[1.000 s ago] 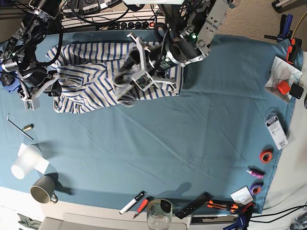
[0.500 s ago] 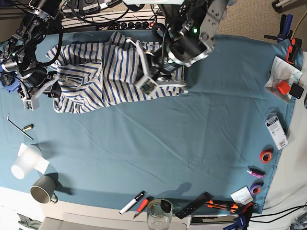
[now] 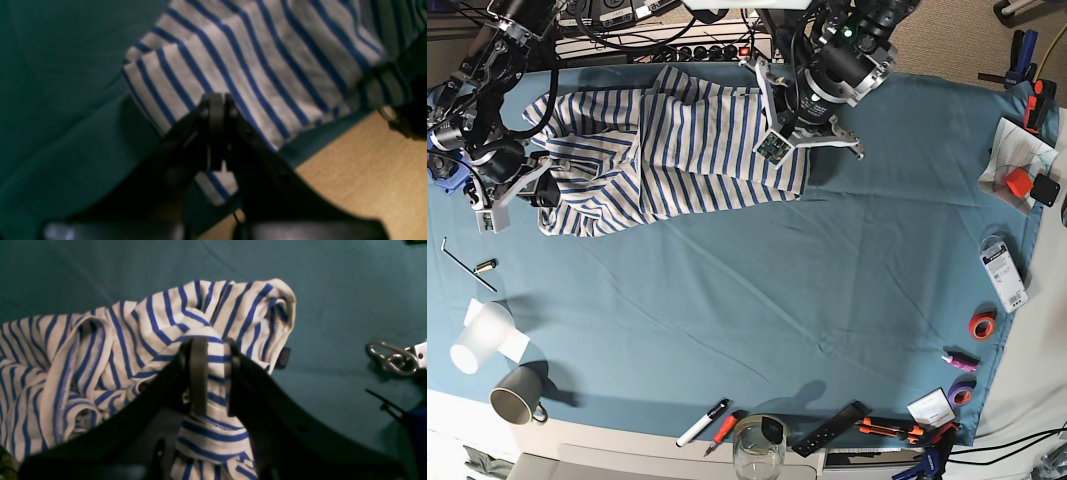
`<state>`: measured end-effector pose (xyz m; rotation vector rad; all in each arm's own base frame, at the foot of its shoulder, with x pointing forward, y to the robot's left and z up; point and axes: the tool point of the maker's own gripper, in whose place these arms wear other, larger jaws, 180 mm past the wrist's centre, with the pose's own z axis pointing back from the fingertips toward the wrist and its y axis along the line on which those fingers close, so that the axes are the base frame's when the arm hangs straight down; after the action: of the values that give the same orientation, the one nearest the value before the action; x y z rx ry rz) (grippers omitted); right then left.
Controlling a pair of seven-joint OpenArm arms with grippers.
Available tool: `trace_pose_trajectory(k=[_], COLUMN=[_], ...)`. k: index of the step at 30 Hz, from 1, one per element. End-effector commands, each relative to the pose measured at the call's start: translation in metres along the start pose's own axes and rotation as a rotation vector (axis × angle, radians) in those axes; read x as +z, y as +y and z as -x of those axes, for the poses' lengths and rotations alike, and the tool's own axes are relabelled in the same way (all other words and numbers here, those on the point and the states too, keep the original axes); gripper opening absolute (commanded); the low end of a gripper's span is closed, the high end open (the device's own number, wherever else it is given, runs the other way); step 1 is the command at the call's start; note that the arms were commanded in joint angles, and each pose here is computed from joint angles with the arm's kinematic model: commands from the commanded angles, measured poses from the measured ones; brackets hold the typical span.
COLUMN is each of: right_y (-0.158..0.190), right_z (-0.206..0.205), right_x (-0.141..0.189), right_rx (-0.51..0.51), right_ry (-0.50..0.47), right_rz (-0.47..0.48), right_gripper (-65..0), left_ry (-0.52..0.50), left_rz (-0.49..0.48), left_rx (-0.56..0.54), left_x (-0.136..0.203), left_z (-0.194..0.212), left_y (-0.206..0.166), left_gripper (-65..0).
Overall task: Fold the T-shirt properly
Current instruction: 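Hold the folded end with the left gripper while the right gripper regrips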
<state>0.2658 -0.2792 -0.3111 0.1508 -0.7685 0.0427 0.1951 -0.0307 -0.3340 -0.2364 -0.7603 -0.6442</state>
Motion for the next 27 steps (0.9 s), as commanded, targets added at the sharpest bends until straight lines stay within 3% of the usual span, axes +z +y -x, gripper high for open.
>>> trace_pose_trajectory(k=[1, 11, 15, 20, 23, 27], right_y=[-0.004, -0.038, -0.056, -0.058, -0.058, -0.045], right_z=[-0.015, -0.019, -0.002, 0.021, 0.025, 0.011], right_x=[0.006, 0.029, 0.035, 0.038, 0.038, 0.033], right_rx=[0.019, -0.047, -0.031, -0.027, -0.033, -0.077], right_ry=[-0.046, -0.105, -0.043, 0.022, 0.033, -0.029], right_rz=[0.01, 0.109, 0.191, 0.207, 0.206, 0.133], right_gripper=[-55.4, -55.4, -54.8, -33.9, -33.0, -33.0], left_ry=[-0.018, -0.022, -0.025, -0.025, -0.025, -0.026], left_rz=[0.003, 0.008, 0.008, 0.009, 0.009, 0.009], left_rx=[0.003, 0.003, 0.003, 0.003, 0.003, 0.004], left_x=[0.0, -0.007, -0.007, -0.007, -0.007, -0.007], left_z=[-0.004, 0.0, -0.001, -0.001, -0.001, -0.001], left_y=[-0.001, -0.003, -0.003, -0.003, -0.003, -0.003], left_gripper=[-65.0, -65.0, -65.0, -65.0, -65.0, -65.0])
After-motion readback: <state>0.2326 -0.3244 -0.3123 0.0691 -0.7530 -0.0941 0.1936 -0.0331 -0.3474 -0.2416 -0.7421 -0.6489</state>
